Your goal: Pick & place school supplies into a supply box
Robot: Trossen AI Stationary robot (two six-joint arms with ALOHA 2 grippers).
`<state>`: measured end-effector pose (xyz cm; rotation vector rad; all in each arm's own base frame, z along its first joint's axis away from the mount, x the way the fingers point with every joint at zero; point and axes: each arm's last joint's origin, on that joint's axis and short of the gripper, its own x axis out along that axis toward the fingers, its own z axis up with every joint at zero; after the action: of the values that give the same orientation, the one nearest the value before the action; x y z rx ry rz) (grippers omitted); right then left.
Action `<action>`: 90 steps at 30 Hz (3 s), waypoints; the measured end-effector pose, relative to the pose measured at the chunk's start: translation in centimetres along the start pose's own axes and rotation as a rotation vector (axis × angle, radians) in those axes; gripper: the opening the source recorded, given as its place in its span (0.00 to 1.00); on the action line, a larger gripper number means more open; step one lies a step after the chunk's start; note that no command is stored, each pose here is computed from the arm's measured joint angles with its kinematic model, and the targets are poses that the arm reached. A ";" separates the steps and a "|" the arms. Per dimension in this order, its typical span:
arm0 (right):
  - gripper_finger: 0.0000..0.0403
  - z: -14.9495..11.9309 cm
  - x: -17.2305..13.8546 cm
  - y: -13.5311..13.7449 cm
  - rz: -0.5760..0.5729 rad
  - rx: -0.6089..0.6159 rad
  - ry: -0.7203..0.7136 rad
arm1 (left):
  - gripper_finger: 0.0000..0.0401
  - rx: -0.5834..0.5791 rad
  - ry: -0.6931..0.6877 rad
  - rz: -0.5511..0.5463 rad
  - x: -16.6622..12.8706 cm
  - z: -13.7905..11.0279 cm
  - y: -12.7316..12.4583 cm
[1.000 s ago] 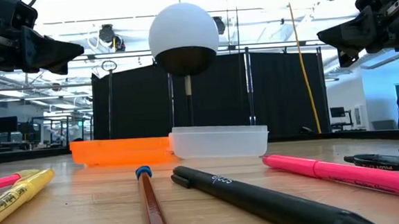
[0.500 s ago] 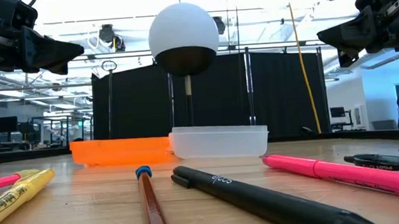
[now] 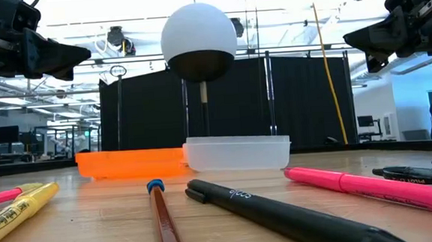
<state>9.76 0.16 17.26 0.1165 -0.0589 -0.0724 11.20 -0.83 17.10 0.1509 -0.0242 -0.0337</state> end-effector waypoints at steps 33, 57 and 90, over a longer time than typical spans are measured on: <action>0.00 -0.2 0.0 0.0 -0.001 -0.074 0.022 | 0.11 -0.163 -0.008 0.001 0.0 0.1 0.0; 0.00 0.3 0.0 -0.1 -0.029 -0.092 -0.030 | 0.07 -0.512 0.180 0.039 0.3 0.1 -1.0; 0.00 0.3 0.0 -0.1 -0.029 -0.224 -0.027 | 0.01 -0.934 1.010 0.789 10.1 5.5 -15.9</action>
<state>9.75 0.07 17.53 -0.1076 -0.0761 -0.1086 20.65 -17.73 20.34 -0.7929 0.9294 0.8128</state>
